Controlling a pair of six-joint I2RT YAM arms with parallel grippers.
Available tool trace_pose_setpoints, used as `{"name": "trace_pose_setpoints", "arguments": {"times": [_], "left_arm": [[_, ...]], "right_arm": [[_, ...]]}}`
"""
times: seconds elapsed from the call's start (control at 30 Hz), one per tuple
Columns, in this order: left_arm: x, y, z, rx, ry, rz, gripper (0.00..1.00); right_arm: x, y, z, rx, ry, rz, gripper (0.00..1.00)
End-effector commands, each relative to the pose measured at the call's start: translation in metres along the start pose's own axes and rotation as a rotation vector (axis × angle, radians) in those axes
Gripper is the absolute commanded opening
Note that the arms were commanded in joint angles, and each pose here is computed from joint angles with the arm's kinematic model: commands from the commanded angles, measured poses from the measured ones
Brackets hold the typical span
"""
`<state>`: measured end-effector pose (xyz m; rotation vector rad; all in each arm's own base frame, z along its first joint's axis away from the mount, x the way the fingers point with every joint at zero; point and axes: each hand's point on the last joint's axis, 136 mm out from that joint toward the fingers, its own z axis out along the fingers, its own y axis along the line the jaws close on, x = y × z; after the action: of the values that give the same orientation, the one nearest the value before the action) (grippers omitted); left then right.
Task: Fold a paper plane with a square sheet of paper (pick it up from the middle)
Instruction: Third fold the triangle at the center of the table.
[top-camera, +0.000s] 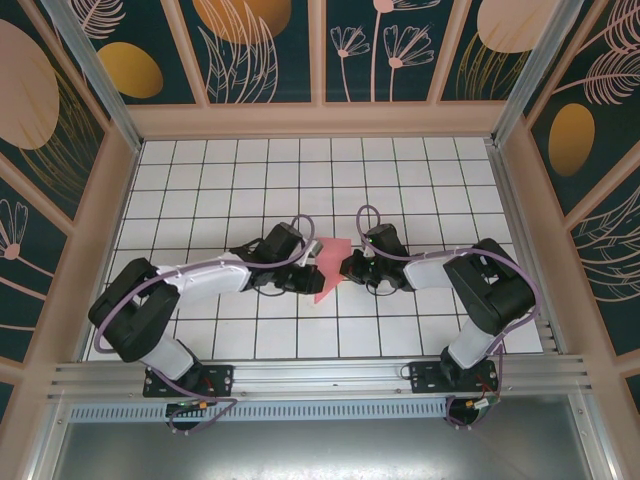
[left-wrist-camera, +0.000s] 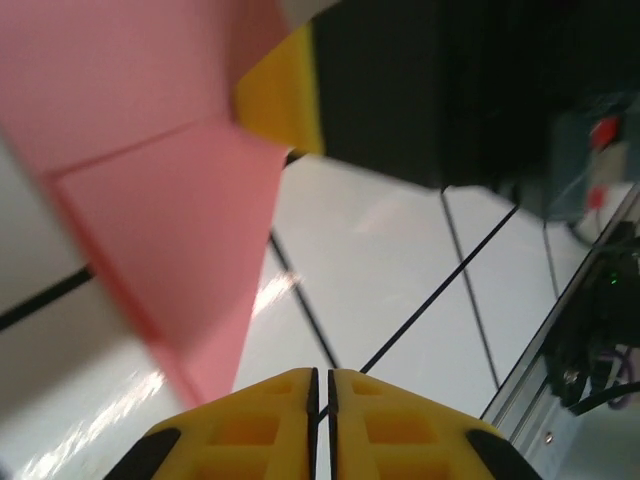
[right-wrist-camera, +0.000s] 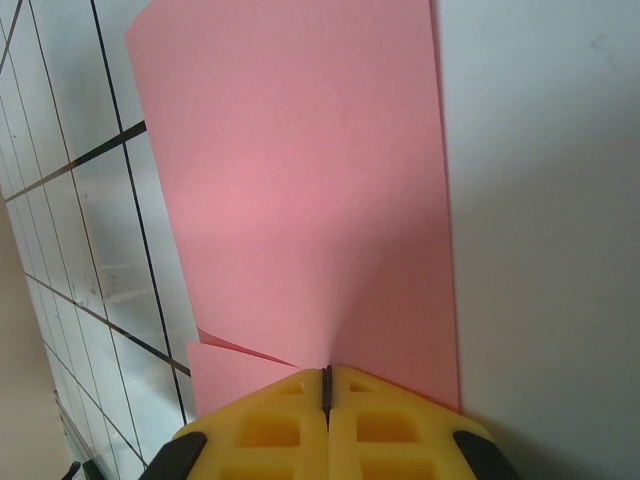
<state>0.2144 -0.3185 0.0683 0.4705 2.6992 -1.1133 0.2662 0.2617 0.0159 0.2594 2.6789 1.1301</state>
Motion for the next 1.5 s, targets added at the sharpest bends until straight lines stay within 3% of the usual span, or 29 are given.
{"name": "trace_pose_setpoints", "arguments": {"times": [0.0, 0.17, 0.4, 0.57, 0.8, 1.2, 1.47], "left_arm": [[-0.007, -0.009, 0.016, 0.066, 0.012, -0.018, 0.17], [0.009, 0.027, 0.036, -0.044, 0.072, -0.070, 0.15], [0.047, 0.068, 0.034, -0.176, 0.128, -0.101, 0.10], [0.053, 0.071, 0.033, -0.171, 0.133, -0.103, 0.08], [0.041, 0.063, 0.032, -0.161, 0.107, -0.086, 0.06], [0.038, 0.067, 0.032, -0.185, 0.085, -0.093, 0.05], [0.045, 0.074, 0.028, -0.214, 0.094, -0.088, 0.04]], "right_arm": [[0.010, -0.047, 0.004, 0.181, 0.008, 0.054, 0.06], [0.008, -0.040, 0.004, 0.158, 0.009, 0.046, 0.06], [-0.008, -0.010, -0.004, 0.096, -0.026, -0.003, 0.09], [-0.021, 0.030, -0.024, -0.008, -0.084, -0.058, 0.12], [0.002, 0.055, -0.019, -0.102, -0.055, -0.070, 0.07], [0.039, 0.026, 0.016, -0.051, 0.028, -0.018, 0.03], [0.025, -0.007, 0.017, 0.030, -0.003, 0.008, 0.04]]}}
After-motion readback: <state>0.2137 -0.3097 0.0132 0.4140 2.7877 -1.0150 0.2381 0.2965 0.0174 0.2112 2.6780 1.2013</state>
